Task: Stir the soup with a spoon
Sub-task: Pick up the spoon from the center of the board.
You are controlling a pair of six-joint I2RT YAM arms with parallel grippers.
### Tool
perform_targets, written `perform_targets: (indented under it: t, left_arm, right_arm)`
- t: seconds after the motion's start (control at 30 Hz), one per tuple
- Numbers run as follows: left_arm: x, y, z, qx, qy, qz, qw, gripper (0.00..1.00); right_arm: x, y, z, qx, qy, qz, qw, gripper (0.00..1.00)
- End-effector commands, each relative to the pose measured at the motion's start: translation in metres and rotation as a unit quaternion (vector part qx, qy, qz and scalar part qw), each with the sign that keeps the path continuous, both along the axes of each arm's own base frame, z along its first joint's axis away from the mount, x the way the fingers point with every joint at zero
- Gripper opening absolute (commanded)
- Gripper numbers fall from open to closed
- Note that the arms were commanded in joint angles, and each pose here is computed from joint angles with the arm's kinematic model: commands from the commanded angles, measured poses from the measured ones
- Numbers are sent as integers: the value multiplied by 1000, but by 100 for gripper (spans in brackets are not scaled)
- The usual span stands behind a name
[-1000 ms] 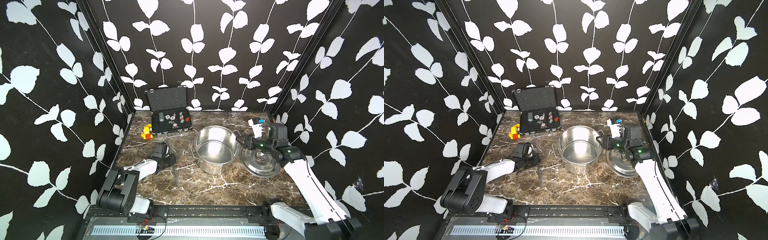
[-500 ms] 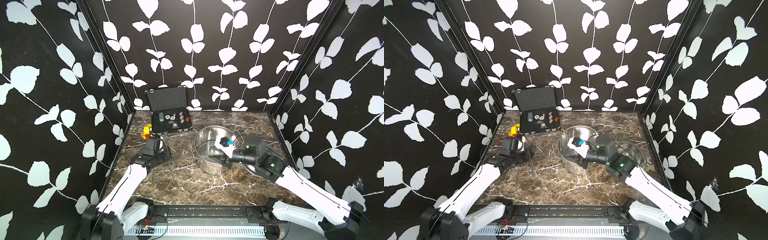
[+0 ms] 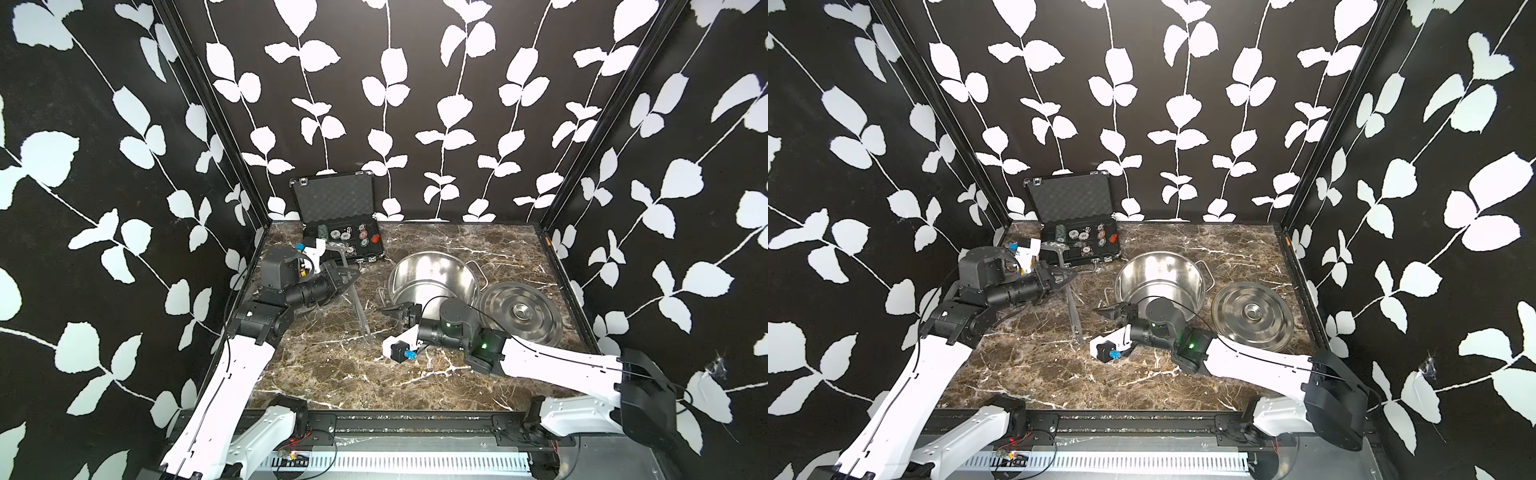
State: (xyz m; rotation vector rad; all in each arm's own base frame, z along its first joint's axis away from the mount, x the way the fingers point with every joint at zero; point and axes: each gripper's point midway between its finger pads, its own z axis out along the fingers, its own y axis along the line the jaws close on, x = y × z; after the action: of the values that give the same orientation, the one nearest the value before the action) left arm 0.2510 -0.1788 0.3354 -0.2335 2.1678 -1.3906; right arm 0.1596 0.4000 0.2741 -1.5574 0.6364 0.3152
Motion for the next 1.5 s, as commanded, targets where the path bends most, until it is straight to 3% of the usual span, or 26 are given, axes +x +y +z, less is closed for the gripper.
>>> perform_targets:
  t: [0.0, 0.23, 0.53, 0.8, 1.0, 1.13, 1.17, 1.3, 1.47]
  left_arm:
    - [-10, -11, 21, -57, 11, -33, 998, 0]
    - [-9, -19, 15, -91, 36, -50, 994, 0]
    - [-7, -24, 9, -102, 53, -64, 991, 0]
    - [-7, -27, 2, -102, 73, -71, 990, 0]
    - [-7, -27, -2, -101, 80, -72, 989, 0]
    - [-7, -27, -4, -101, 83, -70, 989, 0]
    - [-7, -27, -3, -102, 82, -70, 989, 2]
    - [-8, -26, -1, -99, 68, -72, 990, 36]
    - [-20, -21, 15, -77, -10, -84, 993, 79]
  right_arm:
    - [-1, 1, 70, 116, -104, -4, 988, 64]
    - [-16, 10, 81, 116, -124, 53, 984, 62]
    - [-35, 13, 77, 84, -120, 102, 984, 45]
    - [-33, 18, 78, 64, -136, 97, 984, 36]
    - [-27, 22, 80, 61, -128, 86, 986, 22]
    - [-24, 23, 80, 65, -122, 78, 987, 0]
    - [-23, 23, 82, 68, -122, 74, 987, 0]
    - [-11, 23, 94, 92, -97, 39, 990, 0]
    - [11, 15, 120, 139, -51, -28, 989, 0]
